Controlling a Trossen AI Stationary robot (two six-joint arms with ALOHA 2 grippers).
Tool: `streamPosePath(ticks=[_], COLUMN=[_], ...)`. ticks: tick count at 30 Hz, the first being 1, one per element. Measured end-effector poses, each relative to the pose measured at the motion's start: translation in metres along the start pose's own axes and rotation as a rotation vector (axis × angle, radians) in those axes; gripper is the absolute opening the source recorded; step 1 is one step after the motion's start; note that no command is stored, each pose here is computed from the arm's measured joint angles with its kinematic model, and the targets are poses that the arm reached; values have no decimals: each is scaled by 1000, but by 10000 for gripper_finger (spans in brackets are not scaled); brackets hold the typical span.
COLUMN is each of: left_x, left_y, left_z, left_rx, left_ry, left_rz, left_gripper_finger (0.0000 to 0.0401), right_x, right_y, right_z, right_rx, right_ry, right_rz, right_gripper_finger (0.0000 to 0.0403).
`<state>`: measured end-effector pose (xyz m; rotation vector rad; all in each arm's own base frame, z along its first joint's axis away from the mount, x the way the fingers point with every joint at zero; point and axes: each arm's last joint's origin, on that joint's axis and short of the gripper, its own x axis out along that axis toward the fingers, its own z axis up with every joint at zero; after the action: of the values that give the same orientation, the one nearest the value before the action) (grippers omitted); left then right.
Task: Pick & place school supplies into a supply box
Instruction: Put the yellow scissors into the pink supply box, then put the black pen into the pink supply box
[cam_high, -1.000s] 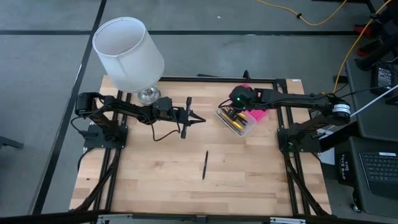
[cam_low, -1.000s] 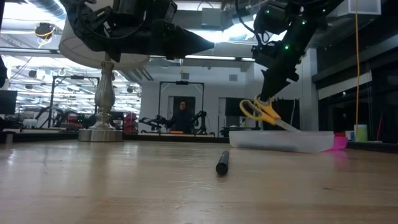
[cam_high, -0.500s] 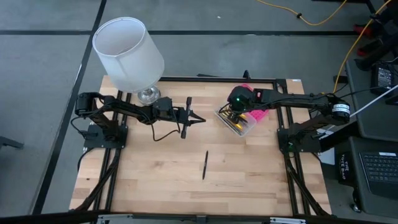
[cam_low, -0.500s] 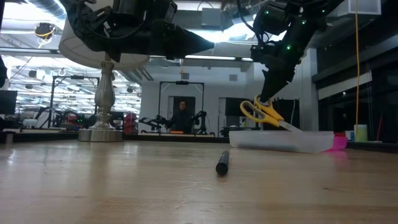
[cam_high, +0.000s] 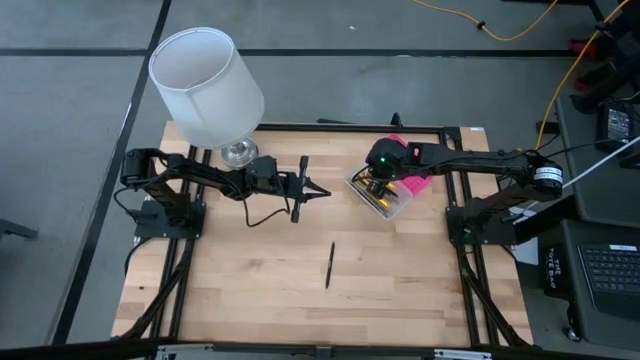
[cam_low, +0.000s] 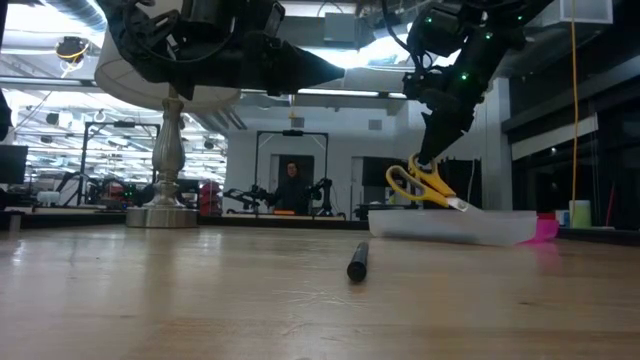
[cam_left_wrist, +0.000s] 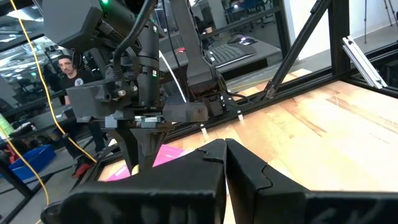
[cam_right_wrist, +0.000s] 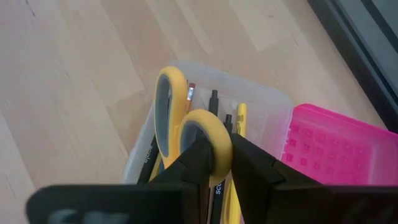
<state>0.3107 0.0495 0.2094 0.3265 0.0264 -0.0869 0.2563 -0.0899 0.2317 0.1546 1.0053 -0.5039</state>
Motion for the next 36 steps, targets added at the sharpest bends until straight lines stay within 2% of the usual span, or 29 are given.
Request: streamPosePath(ticks=[7,19,30,36], left_x=[0,0,0,0], left_y=[0,0,0,0], left_z=[0,0,0,0], left_rx=[0,0,0,0], left_ry=[0,0,0,0], left_rz=[0,0,0,0], left_gripper_finger=[6,7,8,6], right_x=[0,0,-1,-13], right_y=[0,-1,0,10], right_z=[-2,-2,-2,7], right_rx=[-40,-26,-56,-98], right_ry=[21,20,20,-43], right_rz=[-3,-36,-22,8], right_gripper_finger=[66,73,73,54])
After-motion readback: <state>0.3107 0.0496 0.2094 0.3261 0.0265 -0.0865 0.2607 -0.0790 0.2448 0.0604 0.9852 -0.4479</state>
